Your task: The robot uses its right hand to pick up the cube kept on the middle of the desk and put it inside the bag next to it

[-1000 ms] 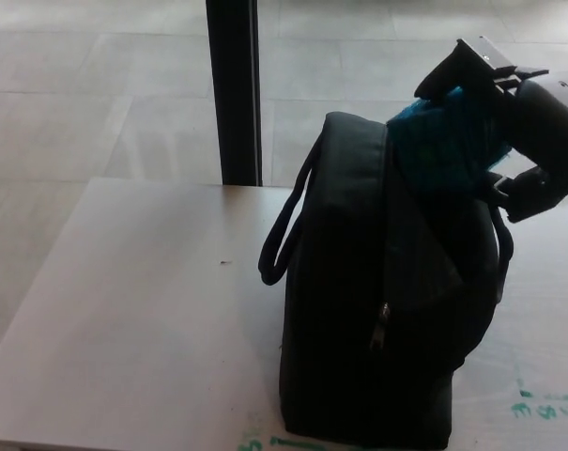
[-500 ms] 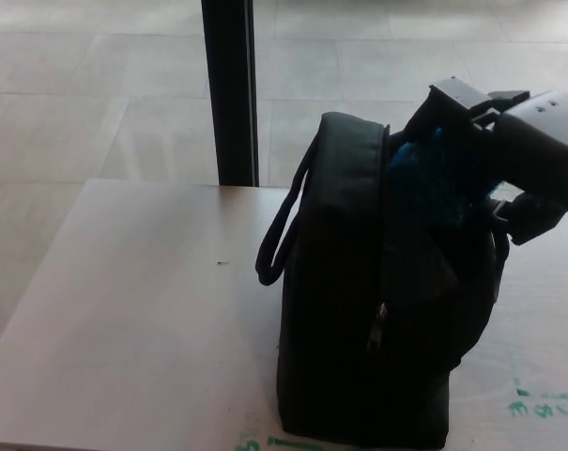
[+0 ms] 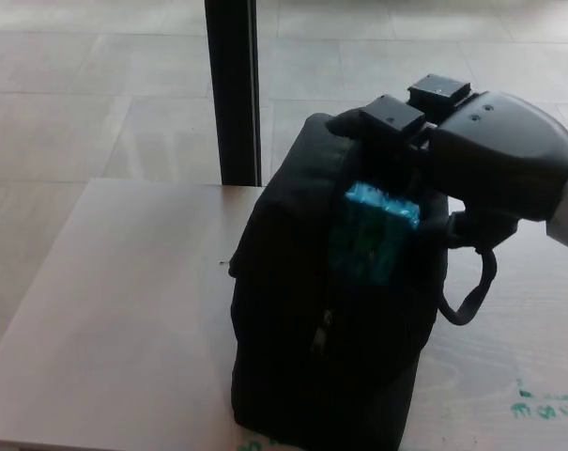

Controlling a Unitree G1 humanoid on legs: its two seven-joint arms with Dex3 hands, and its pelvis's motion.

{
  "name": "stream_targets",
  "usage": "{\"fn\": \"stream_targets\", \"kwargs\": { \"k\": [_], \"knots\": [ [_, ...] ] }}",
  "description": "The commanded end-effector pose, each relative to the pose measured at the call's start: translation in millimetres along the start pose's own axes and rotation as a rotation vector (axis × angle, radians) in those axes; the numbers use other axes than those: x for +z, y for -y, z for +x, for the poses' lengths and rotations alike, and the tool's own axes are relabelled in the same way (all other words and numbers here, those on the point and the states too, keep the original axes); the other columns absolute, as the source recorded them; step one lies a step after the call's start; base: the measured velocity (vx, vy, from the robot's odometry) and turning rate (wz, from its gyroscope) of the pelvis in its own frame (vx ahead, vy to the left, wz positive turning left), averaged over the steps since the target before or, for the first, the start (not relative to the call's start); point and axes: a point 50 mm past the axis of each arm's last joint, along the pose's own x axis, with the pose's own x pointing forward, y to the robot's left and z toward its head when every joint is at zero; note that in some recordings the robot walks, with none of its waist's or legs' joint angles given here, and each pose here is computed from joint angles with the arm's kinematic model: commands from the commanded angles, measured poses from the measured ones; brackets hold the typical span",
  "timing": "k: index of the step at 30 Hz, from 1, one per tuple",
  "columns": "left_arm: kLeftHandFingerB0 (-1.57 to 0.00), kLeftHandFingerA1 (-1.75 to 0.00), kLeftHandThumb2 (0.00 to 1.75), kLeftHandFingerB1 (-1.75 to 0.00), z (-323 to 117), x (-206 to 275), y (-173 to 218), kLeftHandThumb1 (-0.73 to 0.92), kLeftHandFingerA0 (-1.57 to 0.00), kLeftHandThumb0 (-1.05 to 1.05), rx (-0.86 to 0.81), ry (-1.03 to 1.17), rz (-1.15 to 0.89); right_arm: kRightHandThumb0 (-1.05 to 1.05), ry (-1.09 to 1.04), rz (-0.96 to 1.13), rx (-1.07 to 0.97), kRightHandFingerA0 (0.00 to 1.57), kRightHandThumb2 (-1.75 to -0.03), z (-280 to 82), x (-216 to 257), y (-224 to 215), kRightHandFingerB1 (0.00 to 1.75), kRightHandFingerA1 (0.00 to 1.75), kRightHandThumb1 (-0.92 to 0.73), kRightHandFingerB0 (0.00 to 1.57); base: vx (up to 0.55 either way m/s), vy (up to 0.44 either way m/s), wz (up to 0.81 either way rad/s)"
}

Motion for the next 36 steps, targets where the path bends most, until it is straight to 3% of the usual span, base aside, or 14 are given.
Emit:
{"fn": "stream_targets", "kwargs": {
  "k": [1,8,9,18,19,21,24,25,26,27,31,32,33,36],
  "knots": [
    [-0.22,-0.42,0.66,-0.34,-2.8,3.2,-5.6,0.87,-0.24,-0.66,0.007,0.021,-0.003,-0.82,-0.198,-0.285,0.296,0.00,-0.55,-10.3,-8.7,17.3,0.00,0.00,-0.44,0.00,0.00,0.000,0.00],
    [-0.21,-0.41,0.66,-0.33,-2.7,2.9,-3.1,0.88,-0.23,-0.67,-0.001,0.025,0.009,-0.95,-0.244,-0.346,0.347,0.00,-0.56,-11.7,-10.3,25.4,0.00,0.00,-0.50,0.00,0.00,0.000,0.00],
    [-0.22,-0.41,0.66,-0.34,-1.5,3.0,-2.2,0.87,-0.22,-0.66,0.000,0.024,-0.015,-0.81,-0.231,-0.303,0.338,0.00,-0.89,-11.7,-9.4,22.5,0.00,0.16,-0.47,0.00,0.00,0.000,0.00],
    [-0.24,-0.45,0.66,-0.35,-0.9,0.0,-2.9,0.85,-0.25,-0.68,0.012,0.016,-0.032,-0.71,-0.262,-0.065,0.212,0.00,-0.74,-17.3,-13.3,38.6,0.12,0.02,-0.45,0.01,0.00,0.000,0.00],
    [-0.25,-0.43,0.66,-0.35,-0.5,0.3,-2.4,0.85,-0.25,-0.69,0.019,0.014,-0.014,-0.92,-0.265,-0.037,0.126,0.00,-0.87,-24.9,-21.1,49.0,0.06,0.09,-0.55,0.15,0.00,0.000,0.00],
    [-0.24,-0.43,0.66,-0.35,-0.2,0.0,-2.5,0.84,-0.25,-0.69,0.017,0.018,-0.022,-0.87,-0.285,-0.031,0.095,0.00,-0.91,-30.3,-23.7,56.0,0.11,0.15,-0.57,0.05,0.00,0.000,0.00],
    [-0.23,-0.45,0.65,-0.36,0.8,-0.9,-4.5,0.82,-0.23,-0.71,0.002,0.013,-0.069,-0.73,-0.347,0.084,-0.127,0.00,-0.83,-58.0,-40.7,73.5,0.36,0.19,-0.48,0.09,0.00,0.000,0.00],
    [-0.22,-0.45,0.65,-0.35,0.5,-1.0,-5.0,0.83,-0.21,-0.70,-0.005,0.012,-0.072,-0.60,-0.364,0.112,-0.152,0.00,-0.60,-64.5,-44.6,74.3,0.31,0.26,-0.66,0.14,0.00,0.000,0.00],
    [-0.23,-0.43,0.66,-0.35,0.3,-1.0,-5.5,0.84,-0.22,-0.70,-0.004,0.012,-0.053,-0.62,-0.421,0.146,-0.180,0.00,-0.86,-81.4,-53.3,74.9,0.38,0.30,-0.48,0.07,0.00,0.000,0.00],
    [-0.22,-0.42,0.66,-0.35,0.1,-0.8,-5.2,0.85,-0.21,-0.68,-0.002,0.013,-0.050,-0.55,-0.471,0.172,-0.201,0.02,-0.61,-94.8,-59.4,74.0,0.28,0.27,-0.64,0.18,0.00,0.000,0.00],
    [-0.22,-0.41,0.66,-0.34,-1.3,-1.9,-6.0,0.85,-0.20,-0.66,-0.003,0.013,-0.081,-0.57,-0.597,0.233,-0.235,0.06,-0.62,-132.0,-76.6,57.0,0.28,0.28,-0.66,0.19,0.00,0.000,0.00],
    [-0.23,-0.43,0.65,-0.35,-1.6,-1.1,-5.1,0.84,-0.21,-0.66,-0.003,0.017,-0.085,-0.33,-0.647,0.246,-0.253,0.05,-1.01,-145.4,-83.2,48.0,0.47,0.54,-0.48,0.00,0.00,0.000,0.00],
    [-0.23,-0.43,0.65,-0.35,-0.9,-0.6,-5.5,0.84,-0.21,-0.65,-0.002,0.017,-0.091,-0.50,-0.716,0.299,-0.249,0.07,-0.61,-158.3,-87.8,40.0,0.29,0.28,-0.62,0.20,0.00,0.000,0.00],
    [-0.23,-0.45,0.65,-0.35,-0.7,-0.4,-4.4,0.85,-0.22,-0.66,0.000,0.014,-0.082,-0.49,-0.801,0.351,-0.271,0.08,-0.61,-184.0,-97.0,20.6,0.30,0.35,-0.63,0.21,0.00,0.000,0.00]
  ]
}}
